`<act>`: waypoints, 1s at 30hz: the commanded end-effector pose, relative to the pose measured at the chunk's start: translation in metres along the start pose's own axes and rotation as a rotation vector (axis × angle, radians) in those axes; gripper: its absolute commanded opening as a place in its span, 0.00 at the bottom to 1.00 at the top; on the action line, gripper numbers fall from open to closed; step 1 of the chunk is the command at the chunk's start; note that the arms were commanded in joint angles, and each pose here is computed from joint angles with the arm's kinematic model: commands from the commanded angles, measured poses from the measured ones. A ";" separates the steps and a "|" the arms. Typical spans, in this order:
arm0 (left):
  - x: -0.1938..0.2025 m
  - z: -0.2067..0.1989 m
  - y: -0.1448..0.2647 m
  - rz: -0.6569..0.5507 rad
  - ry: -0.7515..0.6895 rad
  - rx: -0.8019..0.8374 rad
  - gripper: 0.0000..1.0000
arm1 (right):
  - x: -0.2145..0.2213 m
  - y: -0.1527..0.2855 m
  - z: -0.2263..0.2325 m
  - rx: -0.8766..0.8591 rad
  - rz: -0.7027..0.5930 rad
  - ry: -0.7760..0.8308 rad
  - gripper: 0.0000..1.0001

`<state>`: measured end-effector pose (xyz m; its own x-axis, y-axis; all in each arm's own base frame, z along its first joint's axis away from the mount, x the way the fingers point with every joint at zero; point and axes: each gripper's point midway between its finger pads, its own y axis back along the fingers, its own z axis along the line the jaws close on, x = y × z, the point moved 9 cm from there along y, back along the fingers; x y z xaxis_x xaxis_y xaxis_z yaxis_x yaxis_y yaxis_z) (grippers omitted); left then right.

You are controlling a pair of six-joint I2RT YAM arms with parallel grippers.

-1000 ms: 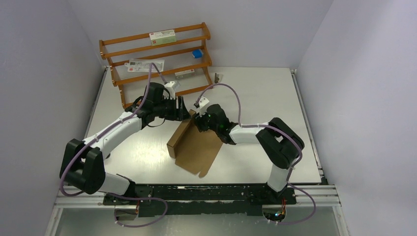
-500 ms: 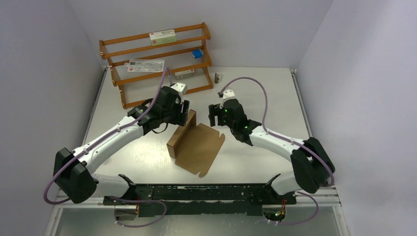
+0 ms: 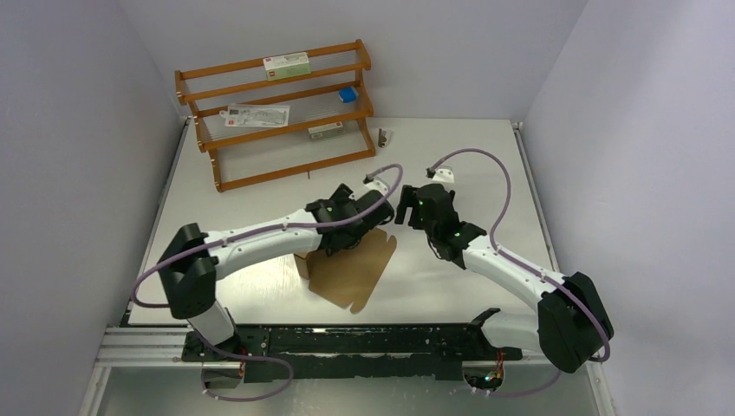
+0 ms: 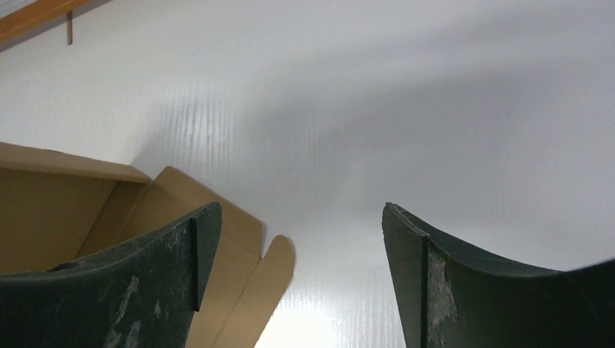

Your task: Fold the paper box

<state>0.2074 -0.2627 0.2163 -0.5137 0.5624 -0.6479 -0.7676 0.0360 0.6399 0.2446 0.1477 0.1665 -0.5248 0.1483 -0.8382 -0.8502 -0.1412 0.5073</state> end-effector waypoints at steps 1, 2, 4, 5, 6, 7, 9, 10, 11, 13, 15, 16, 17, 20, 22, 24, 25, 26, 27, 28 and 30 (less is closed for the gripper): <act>-0.004 0.011 0.001 0.006 -0.100 -0.240 0.62 | 0.002 0.004 -0.010 0.034 0.007 -0.052 0.85; -0.003 0.009 -0.002 0.014 -0.110 -0.255 0.61 | 0.002 0.004 -0.010 0.033 0.007 -0.054 0.85; -0.001 0.005 -0.008 0.029 -0.136 -0.286 0.60 | 0.001 0.003 -0.012 0.042 0.015 -0.058 0.85; 0.000 0.003 -0.010 0.035 -0.147 -0.302 0.60 | 0.002 0.003 -0.012 0.045 0.020 -0.056 0.85; 0.001 0.002 -0.012 0.038 -0.156 -0.313 0.59 | 0.002 0.004 -0.013 0.047 0.020 -0.058 0.85; 0.002 0.001 -0.013 0.039 -0.163 -0.322 0.58 | 0.003 0.004 -0.014 0.049 0.021 -0.058 0.85; 0.004 -0.002 -0.016 0.038 -0.171 -0.325 0.55 | 0.004 0.005 -0.016 0.047 0.020 -0.060 0.85; 0.005 -0.002 -0.018 0.036 -0.172 -0.330 0.55 | 0.004 0.006 -0.017 0.047 0.019 -0.062 0.85; 0.006 -0.003 -0.019 0.038 -0.175 -0.337 0.54 | 0.004 0.006 -0.018 0.046 0.018 -0.062 0.85; 0.008 -0.004 -0.022 0.044 -0.184 -0.353 0.51 | 0.003 0.006 -0.019 0.047 0.015 -0.063 0.85; 0.008 -0.005 -0.023 0.048 -0.186 -0.359 0.46 | 0.001 0.006 -0.019 0.047 0.011 -0.059 0.85; 0.007 -0.006 -0.023 0.047 -0.185 -0.356 0.43 | 0.000 0.006 -0.019 0.045 0.007 -0.057 0.84; 0.007 -0.006 -0.024 0.047 -0.185 -0.354 0.39 | -0.002 0.006 -0.019 0.046 0.004 -0.054 0.84; 0.009 -0.007 -0.025 0.048 -0.188 -0.358 0.29 | -0.004 0.006 -0.019 0.049 -0.003 -0.051 0.84; 0.010 -0.006 -0.025 0.051 -0.190 -0.363 0.24 | -0.005 0.007 -0.020 0.052 -0.006 -0.049 0.84; 0.010 -0.004 -0.023 0.049 -0.181 -0.365 0.19 | -0.007 0.008 -0.020 0.052 -0.012 -0.047 0.84; 0.010 -0.001 -0.024 0.049 -0.173 -0.365 0.17 | -0.009 0.008 -0.020 0.052 -0.016 -0.044 0.84; 0.011 0.001 -0.024 0.050 -0.163 -0.357 0.16 | -0.010 0.009 -0.020 0.053 -0.021 -0.043 0.84; 0.012 0.004 -0.024 0.055 -0.147 -0.343 0.15 | -0.011 0.009 -0.020 0.054 -0.025 -0.040 0.84; 0.012 0.009 -0.025 0.061 -0.130 -0.337 0.14 | -0.013 0.009 -0.020 0.055 -0.029 -0.038 0.83; 0.015 0.018 -0.026 0.078 -0.086 -0.317 0.12 | -0.016 0.011 -0.020 0.053 -0.035 -0.030 0.83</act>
<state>0.2216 -0.2567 0.1853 -0.5239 0.6876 -0.5027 -0.8266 -0.2679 0.4950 0.2407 0.1278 0.1653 -0.5372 0.1787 -0.8243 -0.8433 -0.0966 0.5287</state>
